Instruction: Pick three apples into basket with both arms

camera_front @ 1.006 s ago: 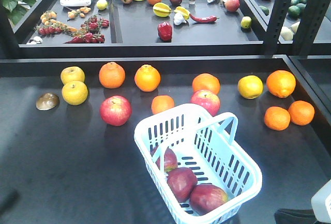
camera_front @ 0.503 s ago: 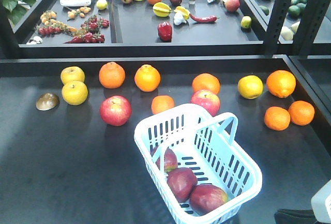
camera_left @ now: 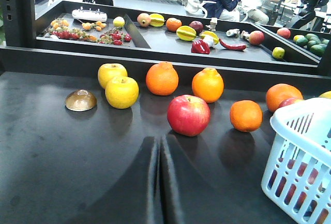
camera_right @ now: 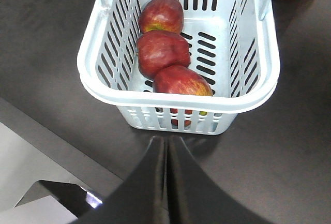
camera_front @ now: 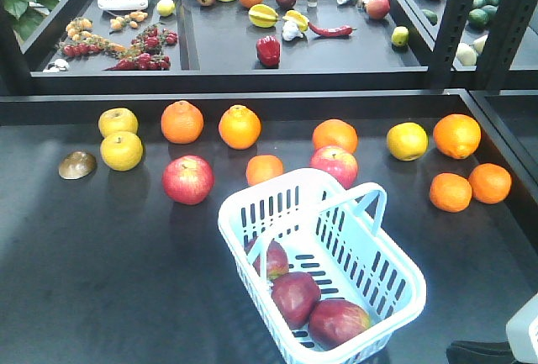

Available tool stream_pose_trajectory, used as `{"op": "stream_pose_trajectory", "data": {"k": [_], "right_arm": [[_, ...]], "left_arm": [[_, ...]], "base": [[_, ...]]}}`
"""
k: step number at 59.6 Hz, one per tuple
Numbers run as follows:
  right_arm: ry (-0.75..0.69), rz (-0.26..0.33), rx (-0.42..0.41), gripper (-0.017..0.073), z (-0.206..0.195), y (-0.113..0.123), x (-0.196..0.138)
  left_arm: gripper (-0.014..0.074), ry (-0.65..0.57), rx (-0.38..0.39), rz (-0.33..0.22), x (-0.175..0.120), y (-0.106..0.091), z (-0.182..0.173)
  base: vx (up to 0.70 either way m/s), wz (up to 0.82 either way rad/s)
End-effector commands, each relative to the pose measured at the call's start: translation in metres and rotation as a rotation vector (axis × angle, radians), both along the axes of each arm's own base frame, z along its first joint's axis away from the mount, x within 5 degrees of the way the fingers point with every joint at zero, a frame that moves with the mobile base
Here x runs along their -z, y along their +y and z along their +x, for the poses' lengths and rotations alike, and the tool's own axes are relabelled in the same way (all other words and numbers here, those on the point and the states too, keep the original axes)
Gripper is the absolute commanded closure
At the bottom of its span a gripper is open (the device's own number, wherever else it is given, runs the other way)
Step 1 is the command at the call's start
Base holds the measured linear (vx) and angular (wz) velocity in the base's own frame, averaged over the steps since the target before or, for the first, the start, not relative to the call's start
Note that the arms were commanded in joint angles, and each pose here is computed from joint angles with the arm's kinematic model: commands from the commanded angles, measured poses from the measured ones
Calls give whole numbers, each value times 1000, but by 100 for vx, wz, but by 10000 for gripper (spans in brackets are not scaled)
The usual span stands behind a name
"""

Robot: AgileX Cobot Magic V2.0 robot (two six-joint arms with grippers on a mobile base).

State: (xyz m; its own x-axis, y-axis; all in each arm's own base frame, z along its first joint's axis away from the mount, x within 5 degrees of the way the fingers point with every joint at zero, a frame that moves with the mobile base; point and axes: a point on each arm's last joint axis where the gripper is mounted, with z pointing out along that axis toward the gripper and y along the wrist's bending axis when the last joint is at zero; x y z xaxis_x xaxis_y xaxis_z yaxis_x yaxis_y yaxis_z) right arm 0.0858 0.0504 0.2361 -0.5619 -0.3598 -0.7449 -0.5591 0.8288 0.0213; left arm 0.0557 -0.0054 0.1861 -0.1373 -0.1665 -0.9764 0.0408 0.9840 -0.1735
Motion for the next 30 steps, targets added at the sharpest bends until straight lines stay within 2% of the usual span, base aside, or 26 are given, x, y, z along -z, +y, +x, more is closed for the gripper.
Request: {"op": "stream_pose_trajectory", "data": {"k": [1, 30], "right_arm": [[-63, 31, 17, 564, 5, 1, -11], [-63, 31, 17, 564, 5, 1, -11]], "left_arm": [[599, -116, -22, -17, -16, 2, -1], [599, -116, -22, -17, -16, 2, -1]], "base": [[0, 0], [0, 0]]}}
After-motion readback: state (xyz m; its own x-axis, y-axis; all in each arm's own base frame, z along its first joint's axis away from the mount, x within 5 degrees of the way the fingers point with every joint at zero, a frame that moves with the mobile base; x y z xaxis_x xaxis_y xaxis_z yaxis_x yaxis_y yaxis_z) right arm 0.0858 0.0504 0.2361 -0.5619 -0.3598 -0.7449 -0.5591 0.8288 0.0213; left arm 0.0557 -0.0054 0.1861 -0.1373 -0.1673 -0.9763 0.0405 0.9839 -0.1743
